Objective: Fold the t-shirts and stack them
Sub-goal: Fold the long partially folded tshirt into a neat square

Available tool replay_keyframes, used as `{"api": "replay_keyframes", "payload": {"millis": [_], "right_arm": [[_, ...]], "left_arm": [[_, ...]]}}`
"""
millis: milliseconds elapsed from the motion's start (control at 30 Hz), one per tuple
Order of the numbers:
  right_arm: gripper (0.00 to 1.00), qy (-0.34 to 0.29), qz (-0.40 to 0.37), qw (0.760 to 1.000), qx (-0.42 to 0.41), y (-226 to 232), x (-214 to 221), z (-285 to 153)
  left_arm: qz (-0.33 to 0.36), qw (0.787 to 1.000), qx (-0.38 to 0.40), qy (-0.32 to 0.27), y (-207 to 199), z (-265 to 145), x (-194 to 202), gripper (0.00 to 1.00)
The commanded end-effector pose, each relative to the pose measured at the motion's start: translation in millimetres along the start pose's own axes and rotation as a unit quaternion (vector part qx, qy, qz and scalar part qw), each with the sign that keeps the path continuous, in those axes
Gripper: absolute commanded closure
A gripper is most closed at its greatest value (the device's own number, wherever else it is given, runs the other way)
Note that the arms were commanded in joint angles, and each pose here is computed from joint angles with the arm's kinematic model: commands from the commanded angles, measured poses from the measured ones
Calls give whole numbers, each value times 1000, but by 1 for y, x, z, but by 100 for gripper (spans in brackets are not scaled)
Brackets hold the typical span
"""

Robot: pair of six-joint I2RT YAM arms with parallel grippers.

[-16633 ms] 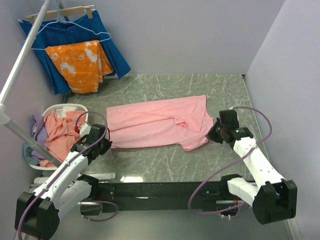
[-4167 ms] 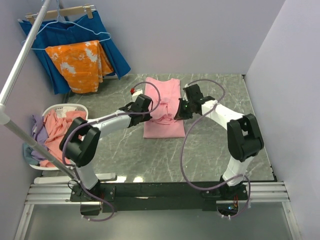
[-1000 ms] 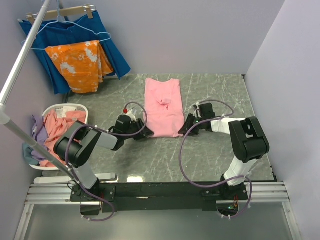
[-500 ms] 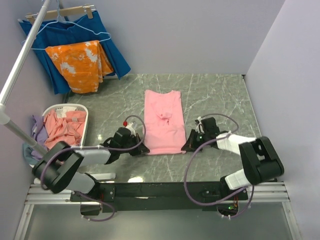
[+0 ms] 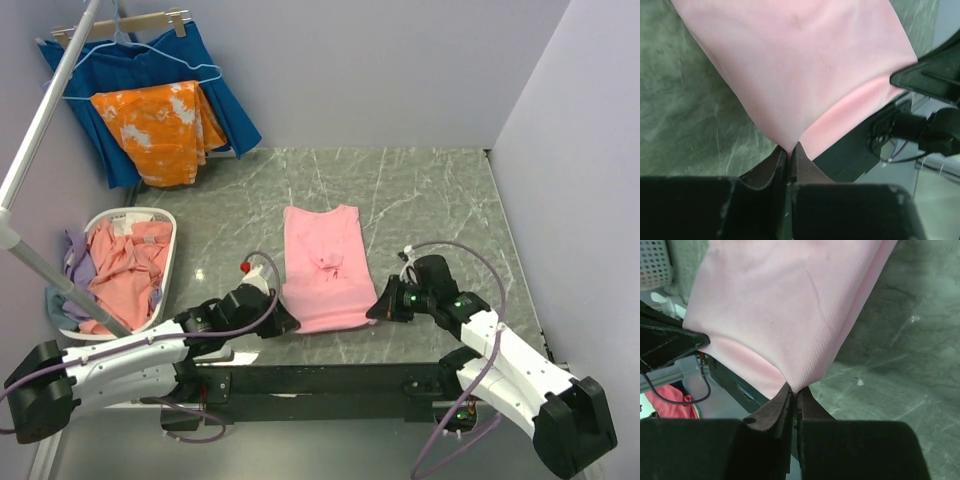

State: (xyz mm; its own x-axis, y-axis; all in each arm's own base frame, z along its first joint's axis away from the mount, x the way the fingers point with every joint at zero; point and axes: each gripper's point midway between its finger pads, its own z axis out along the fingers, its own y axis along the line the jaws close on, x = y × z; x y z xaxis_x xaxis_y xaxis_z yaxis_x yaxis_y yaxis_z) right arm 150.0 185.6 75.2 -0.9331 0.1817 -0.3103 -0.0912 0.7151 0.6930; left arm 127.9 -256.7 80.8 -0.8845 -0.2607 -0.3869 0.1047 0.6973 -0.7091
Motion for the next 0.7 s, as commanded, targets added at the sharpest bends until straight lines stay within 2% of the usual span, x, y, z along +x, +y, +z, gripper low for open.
{"api": "replay_keyframes", "payload": {"millis": [0,133,167,233,433,567,600,667], "right_arm": [[94,-38,-29,999,8,23,-33,-15],[95,-51,-55,997,18,35,-63,-10],[95,-68,-67,995,21,44,-79,-13],[95,-61,-77,995,34,44,-93,-5],[96,-85,-108,990,35,69,-166,10],[96,-77,-111,990,44,69,-202,29],[96,-73,-111,990,42,70,-209,34],[96,-66,-105,991,42,68,-228,50]], "left_arm": [[9,996,-53,-70,-10,-13,-40,90],[42,987,-106,-110,-16,-6,-71,88],[54,985,-104,-124,-28,-6,-83,88],[62,978,-137,-143,-23,2,-99,89],[64,968,-144,-194,-31,21,-168,88],[79,965,-146,-201,-26,40,-211,88],[75,963,-165,-198,-11,50,-222,88],[87,963,-155,-202,-20,60,-245,89]]}}
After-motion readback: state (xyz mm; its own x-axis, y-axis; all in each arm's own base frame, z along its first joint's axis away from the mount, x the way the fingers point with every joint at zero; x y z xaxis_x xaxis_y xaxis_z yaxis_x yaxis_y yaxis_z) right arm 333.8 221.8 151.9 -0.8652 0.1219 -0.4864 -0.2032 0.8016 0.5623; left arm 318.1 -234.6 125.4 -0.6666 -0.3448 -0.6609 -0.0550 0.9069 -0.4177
